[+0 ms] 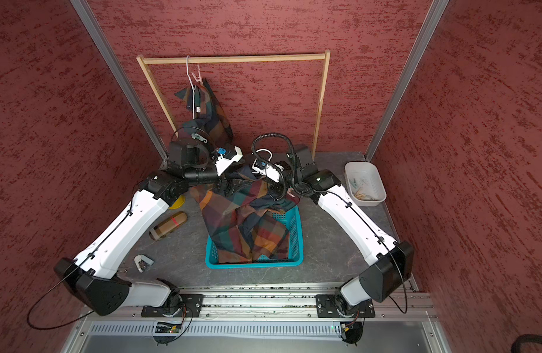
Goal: Remove the clothespins securing long-sleeve shirts to the hanger
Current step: Remove the clamp from the hanger.
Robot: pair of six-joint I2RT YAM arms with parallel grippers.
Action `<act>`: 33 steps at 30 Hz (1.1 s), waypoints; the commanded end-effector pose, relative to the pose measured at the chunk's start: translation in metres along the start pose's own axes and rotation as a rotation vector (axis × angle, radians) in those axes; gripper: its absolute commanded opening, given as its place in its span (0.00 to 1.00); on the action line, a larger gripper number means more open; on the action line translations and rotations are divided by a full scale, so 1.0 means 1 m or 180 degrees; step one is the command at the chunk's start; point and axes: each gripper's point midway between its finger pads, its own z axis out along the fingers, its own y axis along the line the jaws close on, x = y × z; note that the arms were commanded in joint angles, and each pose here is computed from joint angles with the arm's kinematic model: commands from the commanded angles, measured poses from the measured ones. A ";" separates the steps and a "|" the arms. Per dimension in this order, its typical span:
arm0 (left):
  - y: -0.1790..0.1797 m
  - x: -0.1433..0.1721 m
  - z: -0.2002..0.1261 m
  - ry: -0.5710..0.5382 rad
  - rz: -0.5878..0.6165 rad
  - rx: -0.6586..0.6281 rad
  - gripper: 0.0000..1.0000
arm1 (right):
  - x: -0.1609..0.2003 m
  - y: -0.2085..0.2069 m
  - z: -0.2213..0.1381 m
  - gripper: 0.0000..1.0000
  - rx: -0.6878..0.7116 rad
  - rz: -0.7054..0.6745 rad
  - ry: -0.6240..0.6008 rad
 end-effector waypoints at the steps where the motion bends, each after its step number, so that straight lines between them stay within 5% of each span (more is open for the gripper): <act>1: 0.003 0.007 0.001 0.0160 0.0093 -0.0107 0.86 | -0.013 -0.002 -0.009 0.00 0.0072 -0.0136 -0.0108; 8: 0.002 0.015 0.010 0.0307 0.0124 -0.0116 0.70 | -0.019 0.000 -0.009 0.00 0.0086 -0.0162 -0.0159; 13: 0.002 0.015 0.012 0.0327 0.0126 -0.0100 0.47 | -0.021 0.003 -0.010 0.00 0.0067 -0.0202 -0.0176; 23: 0.004 0.019 0.013 0.0382 0.0115 -0.0120 0.24 | -0.025 0.009 -0.011 0.00 -0.0005 -0.0229 -0.0277; 28: 0.003 0.021 0.014 0.0395 0.0116 -0.0085 0.22 | -0.035 0.012 -0.023 0.00 -0.0007 -0.0270 -0.0388; 33: 0.000 0.026 0.018 0.0450 0.0103 -0.0022 0.50 | -0.040 0.014 -0.026 0.00 -0.0040 -0.0293 -0.0448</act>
